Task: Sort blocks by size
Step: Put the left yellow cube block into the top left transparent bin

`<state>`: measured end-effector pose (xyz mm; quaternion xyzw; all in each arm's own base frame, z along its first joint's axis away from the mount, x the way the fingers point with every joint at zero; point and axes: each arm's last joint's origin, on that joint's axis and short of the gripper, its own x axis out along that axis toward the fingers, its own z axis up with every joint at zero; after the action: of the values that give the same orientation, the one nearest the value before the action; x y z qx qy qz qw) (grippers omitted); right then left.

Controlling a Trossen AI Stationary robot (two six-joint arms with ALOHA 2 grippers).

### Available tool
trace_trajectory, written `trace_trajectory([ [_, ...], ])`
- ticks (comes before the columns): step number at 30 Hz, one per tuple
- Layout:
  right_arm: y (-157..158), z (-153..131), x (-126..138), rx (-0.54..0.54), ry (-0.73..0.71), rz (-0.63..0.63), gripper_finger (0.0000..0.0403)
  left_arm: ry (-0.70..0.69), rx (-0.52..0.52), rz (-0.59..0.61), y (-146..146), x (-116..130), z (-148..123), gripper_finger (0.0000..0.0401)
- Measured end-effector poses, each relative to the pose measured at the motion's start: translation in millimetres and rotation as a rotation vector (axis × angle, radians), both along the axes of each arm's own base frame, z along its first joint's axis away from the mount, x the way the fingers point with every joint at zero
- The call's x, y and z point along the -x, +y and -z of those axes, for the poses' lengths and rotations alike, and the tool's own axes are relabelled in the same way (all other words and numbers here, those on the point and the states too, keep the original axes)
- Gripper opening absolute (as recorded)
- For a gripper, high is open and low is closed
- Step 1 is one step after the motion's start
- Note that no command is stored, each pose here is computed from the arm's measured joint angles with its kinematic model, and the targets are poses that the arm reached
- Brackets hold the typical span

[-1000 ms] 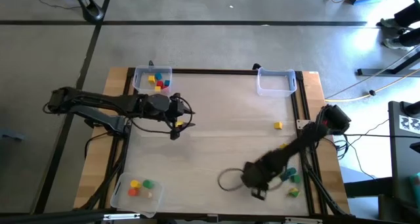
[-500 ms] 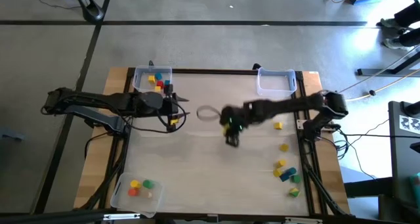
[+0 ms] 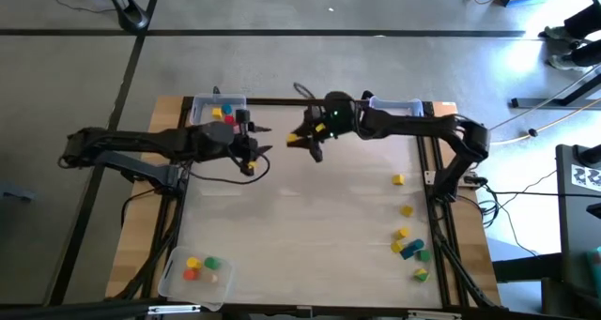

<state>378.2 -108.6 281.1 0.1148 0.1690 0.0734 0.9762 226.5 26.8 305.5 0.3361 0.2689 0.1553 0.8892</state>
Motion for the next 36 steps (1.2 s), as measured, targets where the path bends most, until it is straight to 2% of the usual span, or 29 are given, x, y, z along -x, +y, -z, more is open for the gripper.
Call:
trace_trajectory([
  [6,-12,-9,-7,-0.041,-0.191,-0.076,0.0133,-0.027,-0.258,0.124,2,-15,-10,0.0221],
  [9,-11,-12,-8,-0.026,-0.232,-0.089,0.0133,-0.018,-0.312,0.151,4,-18,-10,0.0221],
  [14,-10,-16,-9,-0.023,-0.263,-0.124,0.0133,-0.01,-0.261,0.206,11,-25,-2,0.0221],
  [20,-9,-15,-8,-0.038,-0.252,-0.15,0.0133,0.01,-0.254,0.207,13,-31,4,0.0219],
  [23,-9,-14,-8,-0.045,-0.244,-0.146,0.0134,0.014,-0.266,0.215,11,-32,5,0.0196],
  [29,-9,-14,-8,-0.052,-0.245,-0.146,0.0134,0.007,-0.297,0.224,11,-32,3,0.0123],
  [32,-9,-14,-8,-0.06,-0.242,-0.143,0.014,0.014,-0.309,0.229,11,-32,3,0.0122],
  [36,-9,-14,-8,-0.061,-0.242,-0.128,0.0175,-0.001,-0.3,0.227,11,-32,2,0.0122],
])
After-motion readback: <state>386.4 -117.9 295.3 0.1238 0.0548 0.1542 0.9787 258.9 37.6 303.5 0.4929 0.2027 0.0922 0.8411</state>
